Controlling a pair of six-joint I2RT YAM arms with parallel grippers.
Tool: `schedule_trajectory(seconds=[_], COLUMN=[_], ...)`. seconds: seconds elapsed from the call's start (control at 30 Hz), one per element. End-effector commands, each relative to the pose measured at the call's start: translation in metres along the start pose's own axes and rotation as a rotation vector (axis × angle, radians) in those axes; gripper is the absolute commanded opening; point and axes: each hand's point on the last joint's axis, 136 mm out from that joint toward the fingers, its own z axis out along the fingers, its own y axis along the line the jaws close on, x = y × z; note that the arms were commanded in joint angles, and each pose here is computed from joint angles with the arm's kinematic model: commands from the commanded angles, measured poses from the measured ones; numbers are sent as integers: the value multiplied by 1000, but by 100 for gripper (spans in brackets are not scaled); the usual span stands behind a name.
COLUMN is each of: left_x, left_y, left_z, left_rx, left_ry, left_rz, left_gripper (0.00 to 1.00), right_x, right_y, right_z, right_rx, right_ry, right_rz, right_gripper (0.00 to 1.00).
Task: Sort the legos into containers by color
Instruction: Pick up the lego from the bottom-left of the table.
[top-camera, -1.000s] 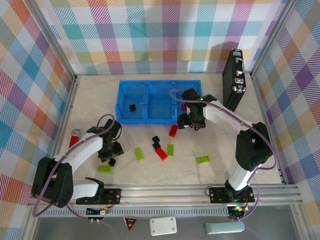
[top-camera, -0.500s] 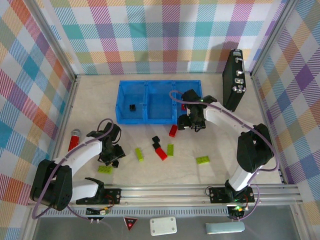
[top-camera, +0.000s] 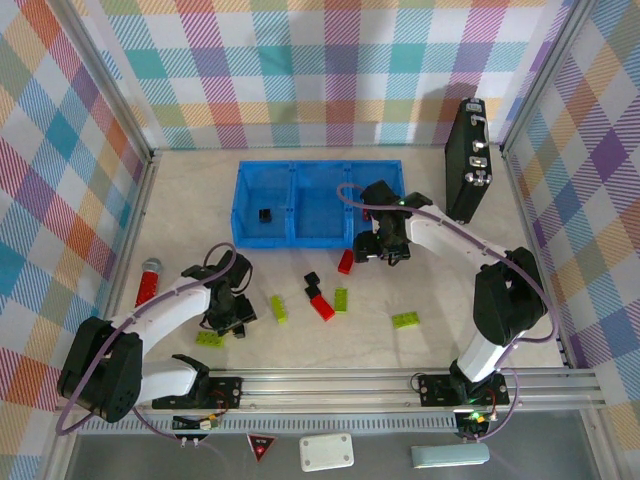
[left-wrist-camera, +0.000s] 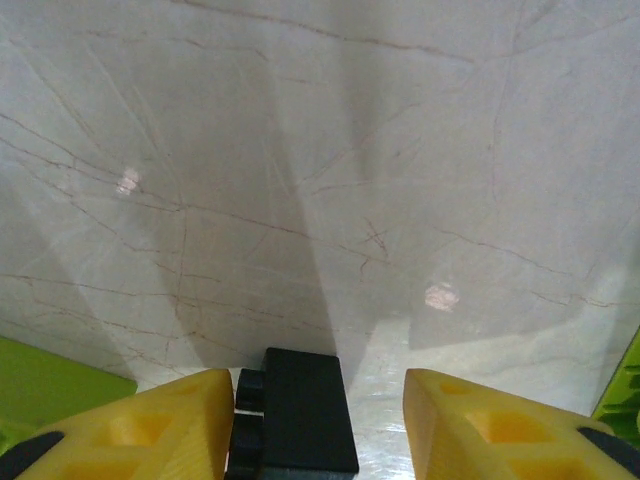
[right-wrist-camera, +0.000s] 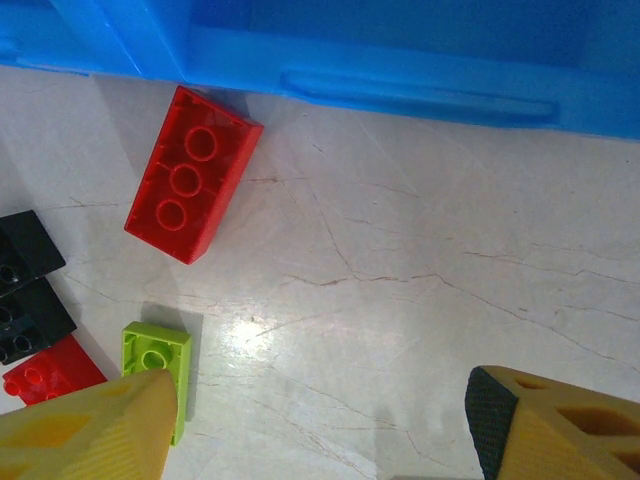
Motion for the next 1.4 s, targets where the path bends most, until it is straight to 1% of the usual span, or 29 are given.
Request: schedule_trajectory(seconds=[0.0, 0.17, 0.37, 0.57, 0.7, 1.07, 1.37], left_x=[11, 14, 13, 10, 4, -33, -86], left_y=[3, 2, 2, -2, -9, -36, -66], left_z=[1, 1, -3, -11, -18, -43, -75], left_rx=[-13, -24, -26, -15, -5, -25, 5], left_ry=[25, 18, 4, -12, -27, -96, -148], left_rz=[-10, 3, 8, 20, 38, 124, 187], left_gripper=[45, 38, 31, 27, 27, 27, 27], right_x=[3, 5, 6, 6, 7, 12, 20], right_y=[2, 3, 3, 3, 2, -7, -14], right_z=[-7, -8, -9, -10, -12, -19, -27], right_rx=[-11, -9, -8, -4, 4, 38, 51], right_ry=[-14, -10, -11, -12, -18, -30, -40], right_rz=[11, 8, 6, 6, 5, 7, 32], right_gripper=[77, 77, 77, 77, 77, 77, 77])
